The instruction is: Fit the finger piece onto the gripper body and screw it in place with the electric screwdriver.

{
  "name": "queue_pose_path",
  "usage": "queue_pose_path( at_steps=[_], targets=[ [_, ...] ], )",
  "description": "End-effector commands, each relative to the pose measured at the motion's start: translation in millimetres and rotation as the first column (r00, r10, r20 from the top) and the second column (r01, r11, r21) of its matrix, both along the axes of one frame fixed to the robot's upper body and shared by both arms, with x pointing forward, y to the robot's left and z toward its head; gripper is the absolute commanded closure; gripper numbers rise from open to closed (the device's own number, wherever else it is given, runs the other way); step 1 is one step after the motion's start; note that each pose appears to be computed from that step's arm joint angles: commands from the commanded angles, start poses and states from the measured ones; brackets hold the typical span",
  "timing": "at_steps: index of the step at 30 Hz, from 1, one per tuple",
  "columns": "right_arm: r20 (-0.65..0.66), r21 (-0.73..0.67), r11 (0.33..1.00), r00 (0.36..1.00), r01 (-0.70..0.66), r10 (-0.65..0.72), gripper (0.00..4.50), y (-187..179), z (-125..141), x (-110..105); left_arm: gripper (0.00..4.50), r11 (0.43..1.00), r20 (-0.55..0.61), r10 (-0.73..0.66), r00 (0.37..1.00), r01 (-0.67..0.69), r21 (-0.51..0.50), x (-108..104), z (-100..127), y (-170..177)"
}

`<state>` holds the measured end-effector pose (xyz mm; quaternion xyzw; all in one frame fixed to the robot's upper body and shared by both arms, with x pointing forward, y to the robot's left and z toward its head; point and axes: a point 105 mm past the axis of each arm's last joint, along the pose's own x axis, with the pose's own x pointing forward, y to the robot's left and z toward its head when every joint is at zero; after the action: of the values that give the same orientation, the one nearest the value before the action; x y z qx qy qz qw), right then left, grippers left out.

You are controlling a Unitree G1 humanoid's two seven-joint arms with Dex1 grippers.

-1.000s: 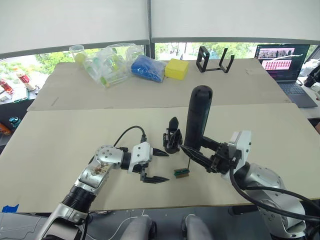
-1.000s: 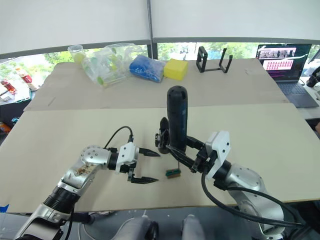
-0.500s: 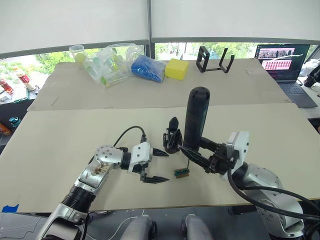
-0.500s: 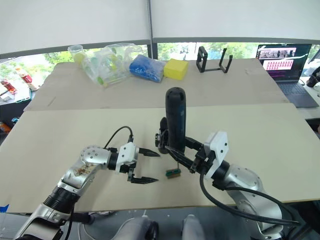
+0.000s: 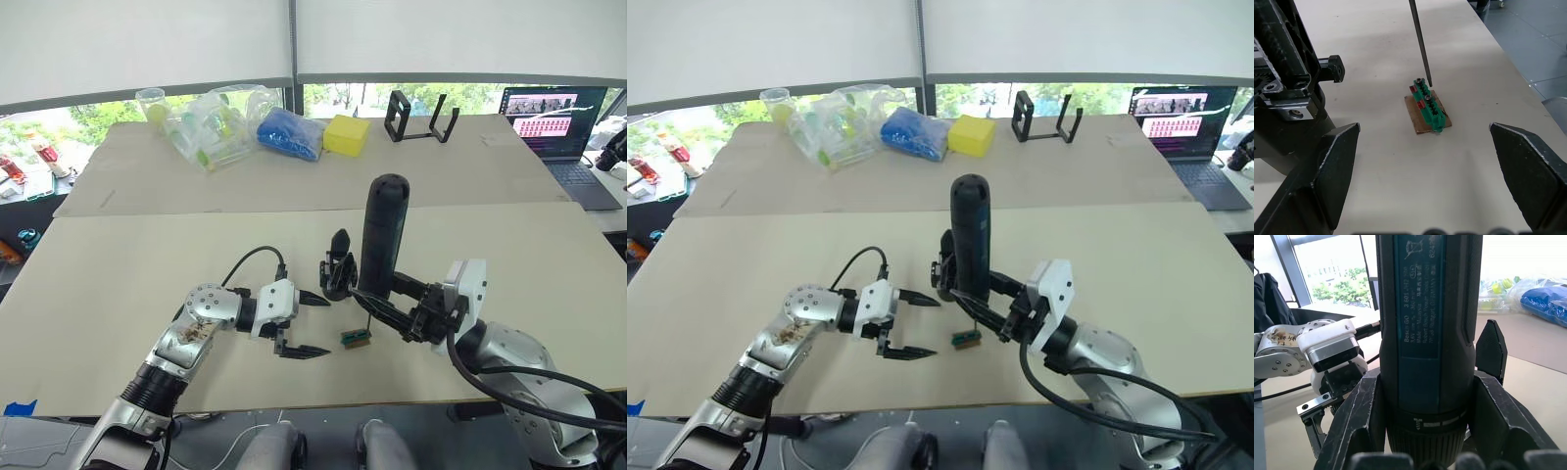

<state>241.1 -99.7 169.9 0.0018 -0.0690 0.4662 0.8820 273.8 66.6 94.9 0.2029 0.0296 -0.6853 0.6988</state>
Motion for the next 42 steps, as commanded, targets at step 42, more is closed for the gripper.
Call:
queue_pose_path(
  at_steps=[42],
  targets=[
    [0.101, 0.026, 1.0, 0.995, -0.001, -0.002, 2.59, 2.0, 25.7, -3.8, 0.0, 1.0, 0.029, -0.001, 1.0, 0.001, -0.019, 3.8, 6.8, 0.2]
  ],
)
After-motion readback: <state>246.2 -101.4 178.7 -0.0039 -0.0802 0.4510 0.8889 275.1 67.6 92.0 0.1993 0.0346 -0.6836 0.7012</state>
